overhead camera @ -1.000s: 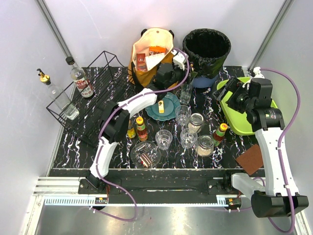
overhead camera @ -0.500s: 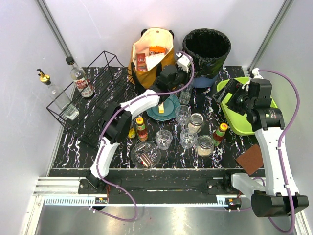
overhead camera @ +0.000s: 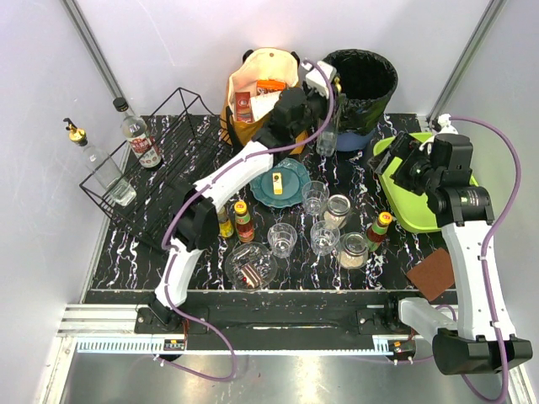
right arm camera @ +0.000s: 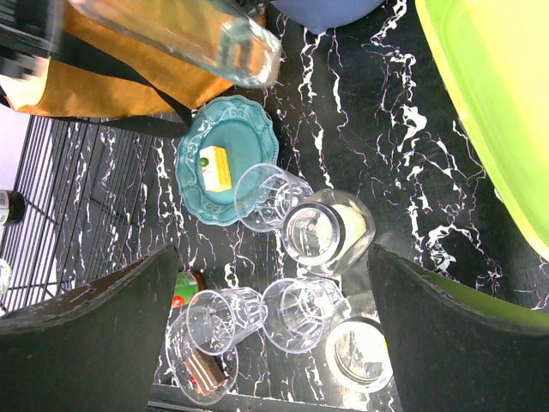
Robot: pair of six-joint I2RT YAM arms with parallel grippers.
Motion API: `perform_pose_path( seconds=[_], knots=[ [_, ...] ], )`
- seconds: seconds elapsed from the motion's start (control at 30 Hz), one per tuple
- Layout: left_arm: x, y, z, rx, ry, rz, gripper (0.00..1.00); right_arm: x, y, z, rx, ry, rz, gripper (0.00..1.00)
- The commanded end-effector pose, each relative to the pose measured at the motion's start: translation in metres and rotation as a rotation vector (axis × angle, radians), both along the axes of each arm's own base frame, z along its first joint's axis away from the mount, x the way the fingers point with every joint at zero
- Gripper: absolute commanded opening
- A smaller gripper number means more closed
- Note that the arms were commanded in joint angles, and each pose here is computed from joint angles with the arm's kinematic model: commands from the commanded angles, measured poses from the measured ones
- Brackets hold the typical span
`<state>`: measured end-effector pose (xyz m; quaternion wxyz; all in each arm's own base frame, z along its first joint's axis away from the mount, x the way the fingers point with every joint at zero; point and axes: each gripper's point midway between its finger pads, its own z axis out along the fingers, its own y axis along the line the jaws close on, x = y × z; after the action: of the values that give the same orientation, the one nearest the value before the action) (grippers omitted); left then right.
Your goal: Clear the kitchen counter
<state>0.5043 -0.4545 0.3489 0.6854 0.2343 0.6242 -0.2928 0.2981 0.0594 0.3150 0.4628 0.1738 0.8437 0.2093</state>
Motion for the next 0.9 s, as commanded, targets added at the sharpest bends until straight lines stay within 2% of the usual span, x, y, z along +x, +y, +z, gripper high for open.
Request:
perform_pose_path(
  seconds=[0.0, 0.2, 0.4, 0.57, 0.87],
  knots=[
    [-0.047, 0.075, 0.214, -0.277, -0.321, 0.131, 0.0, -0.002, -0.004, 0.026, -0.017, -0.086, -0.013, 0.96],
    [-0.052, 0.142, 0.258, -0.306, -0.301, 0.261, 0.0, -0.002, -0.005, 0.027, -0.013, -0.103, -0.021, 0.96],
    [-0.055, 0.235, 0.279, -0.346, -0.283, 0.458, 0.0, 0.0, -0.004, 0.027, -0.006, -0.109, -0.026, 0.96],
    [-0.044, 0.302, 0.282, -0.359, -0.263, 0.617, 0.0, 0.004, -0.003, 0.025, 0.0, -0.11, -0.022, 0.96],
    [-0.03, 0.39, 0.273, -0.336, -0.267, 0.926, 0.0, 0.014, 0.001, 0.014, 0.012, -0.083, -0.006, 0.96]
  ],
)
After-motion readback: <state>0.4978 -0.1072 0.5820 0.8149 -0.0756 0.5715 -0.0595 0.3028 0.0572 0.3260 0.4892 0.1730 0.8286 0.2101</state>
